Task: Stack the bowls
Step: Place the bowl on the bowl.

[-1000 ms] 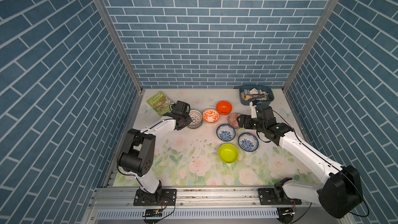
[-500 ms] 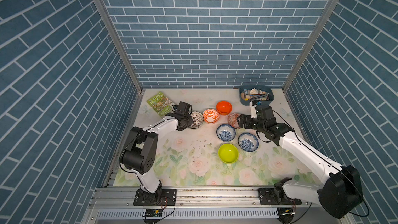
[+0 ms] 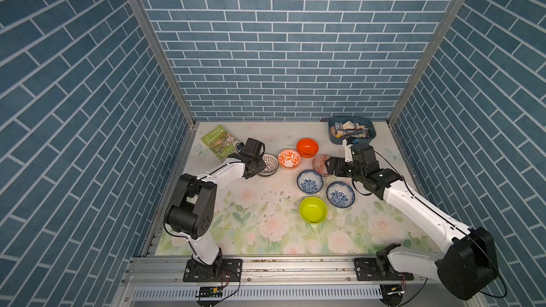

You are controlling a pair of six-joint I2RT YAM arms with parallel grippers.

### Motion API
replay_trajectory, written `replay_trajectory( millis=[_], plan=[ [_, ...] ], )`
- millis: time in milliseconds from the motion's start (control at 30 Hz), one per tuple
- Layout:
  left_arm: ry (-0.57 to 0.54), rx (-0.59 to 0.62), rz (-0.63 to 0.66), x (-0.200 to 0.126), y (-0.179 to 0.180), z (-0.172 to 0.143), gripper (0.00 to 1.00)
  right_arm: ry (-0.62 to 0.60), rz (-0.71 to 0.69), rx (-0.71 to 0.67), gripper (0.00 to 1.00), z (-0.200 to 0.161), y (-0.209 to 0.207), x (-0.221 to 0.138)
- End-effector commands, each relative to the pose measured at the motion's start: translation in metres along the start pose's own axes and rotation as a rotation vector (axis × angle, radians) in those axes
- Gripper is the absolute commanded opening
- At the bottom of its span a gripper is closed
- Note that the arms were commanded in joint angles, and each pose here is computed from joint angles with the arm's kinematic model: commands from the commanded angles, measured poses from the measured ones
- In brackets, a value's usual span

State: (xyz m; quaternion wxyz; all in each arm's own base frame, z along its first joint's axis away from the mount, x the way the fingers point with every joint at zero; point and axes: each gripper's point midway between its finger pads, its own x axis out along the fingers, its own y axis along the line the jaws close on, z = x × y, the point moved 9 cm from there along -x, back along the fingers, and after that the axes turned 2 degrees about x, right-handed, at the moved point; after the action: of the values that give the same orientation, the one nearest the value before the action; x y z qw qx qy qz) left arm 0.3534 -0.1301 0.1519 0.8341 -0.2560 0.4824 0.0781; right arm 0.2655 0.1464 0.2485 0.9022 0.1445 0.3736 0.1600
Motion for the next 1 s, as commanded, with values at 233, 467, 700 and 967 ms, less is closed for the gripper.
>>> replay_trajectory(
  millis=[233, 467, 700, 967],
  plan=[
    [-0.006, 0.011, 0.039, -0.008, -0.004, 0.003, 0.47, -0.032, 0.014, 0.002, 0.89, 0.001, 0.002, -0.008],
    [-0.012, 0.021, 0.094, -0.019, 0.003, 0.000, 0.48, -0.040, 0.014, 0.000, 0.89, 0.002, 0.002, -0.010],
    [-0.016, 0.026, 0.107, -0.025, 0.006, 0.000, 0.46, -0.040, 0.019, 0.000, 0.90, 0.003, 0.003, -0.010],
    [-0.021, 0.023, 0.054, -0.025, 0.005, -0.003, 0.32, -0.038, 0.017, 0.003, 0.89, 0.001, 0.002, -0.010]
  ],
)
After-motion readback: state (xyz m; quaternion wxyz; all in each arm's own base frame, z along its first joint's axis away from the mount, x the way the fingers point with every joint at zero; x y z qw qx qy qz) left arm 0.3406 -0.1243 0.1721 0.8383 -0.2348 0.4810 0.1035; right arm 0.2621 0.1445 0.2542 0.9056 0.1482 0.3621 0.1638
